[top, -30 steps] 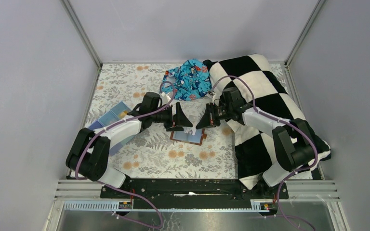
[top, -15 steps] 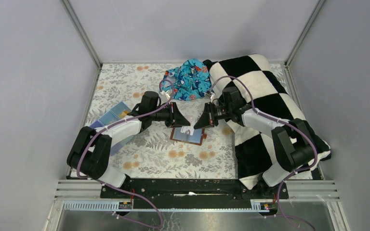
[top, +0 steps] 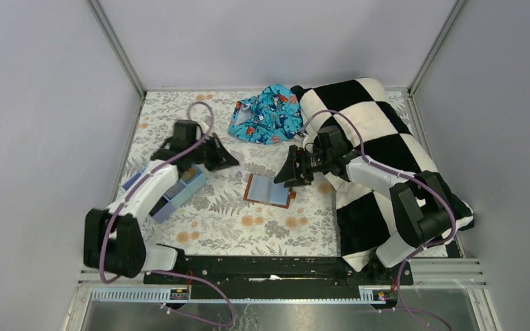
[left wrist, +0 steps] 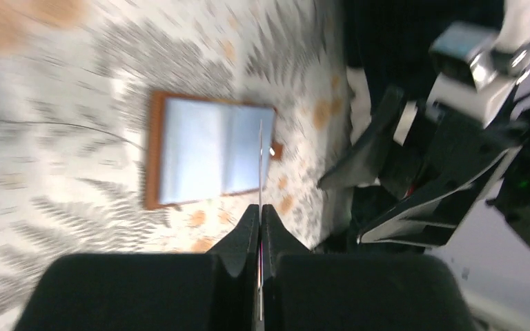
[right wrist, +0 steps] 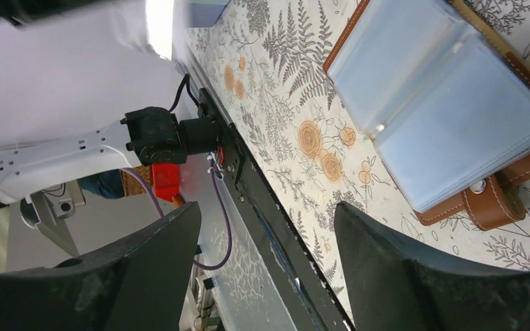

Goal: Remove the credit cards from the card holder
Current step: Place the credit card in the storage box.

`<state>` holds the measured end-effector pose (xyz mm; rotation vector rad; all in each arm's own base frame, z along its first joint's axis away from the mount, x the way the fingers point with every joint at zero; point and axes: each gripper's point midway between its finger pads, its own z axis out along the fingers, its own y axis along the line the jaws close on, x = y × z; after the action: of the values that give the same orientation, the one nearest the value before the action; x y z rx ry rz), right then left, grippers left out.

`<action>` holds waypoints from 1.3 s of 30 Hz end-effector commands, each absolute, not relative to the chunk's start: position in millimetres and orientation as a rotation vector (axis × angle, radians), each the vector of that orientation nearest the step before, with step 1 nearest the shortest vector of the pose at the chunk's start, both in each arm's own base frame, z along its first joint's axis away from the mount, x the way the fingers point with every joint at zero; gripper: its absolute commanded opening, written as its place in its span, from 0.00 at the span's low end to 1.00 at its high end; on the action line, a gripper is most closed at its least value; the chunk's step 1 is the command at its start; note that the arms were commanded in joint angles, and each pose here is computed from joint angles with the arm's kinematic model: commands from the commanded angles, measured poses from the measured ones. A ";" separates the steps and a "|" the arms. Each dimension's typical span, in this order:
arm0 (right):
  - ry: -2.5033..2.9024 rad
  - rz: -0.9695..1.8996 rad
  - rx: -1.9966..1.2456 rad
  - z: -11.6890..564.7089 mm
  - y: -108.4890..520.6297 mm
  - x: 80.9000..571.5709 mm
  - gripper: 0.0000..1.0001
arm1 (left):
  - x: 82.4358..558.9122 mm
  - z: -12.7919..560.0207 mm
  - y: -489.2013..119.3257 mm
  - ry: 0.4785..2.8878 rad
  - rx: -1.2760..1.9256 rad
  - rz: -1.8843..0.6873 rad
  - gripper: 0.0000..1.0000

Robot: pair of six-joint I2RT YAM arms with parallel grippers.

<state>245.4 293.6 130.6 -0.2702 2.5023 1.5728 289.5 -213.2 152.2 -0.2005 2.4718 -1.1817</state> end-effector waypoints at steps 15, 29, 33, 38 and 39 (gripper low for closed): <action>2.491 1.525 -0.286 142.5 297.8 261.5 0.86 | 282.8 148.3 9.9 2.285 -0.864 -0.604 0.00; 2.547 1.534 -0.259 124.5 297.6 258.7 0.87 | 290.4 124.8 43.9 2.243 -0.973 -0.395 0.00; 2.562 1.562 -0.247 120.4 299.6 254.4 0.86 | 294.3 118.6 52.0 2.242 -1.003 -0.351 0.00; 2.553 1.567 -0.257 123.1 299.5 253.4 0.86 | 299.5 115.2 58.0 2.209 -1.038 -0.330 0.00; 2.550 1.567 -0.261 123.8 299.9 253.5 0.86 | 300.9 115.1 59.8 2.201 -1.042 -0.322 0.00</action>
<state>254.3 295.3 117.0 -0.2241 2.5809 1.5342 284.2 42.7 105.4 -1.0311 2.2953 -0.3816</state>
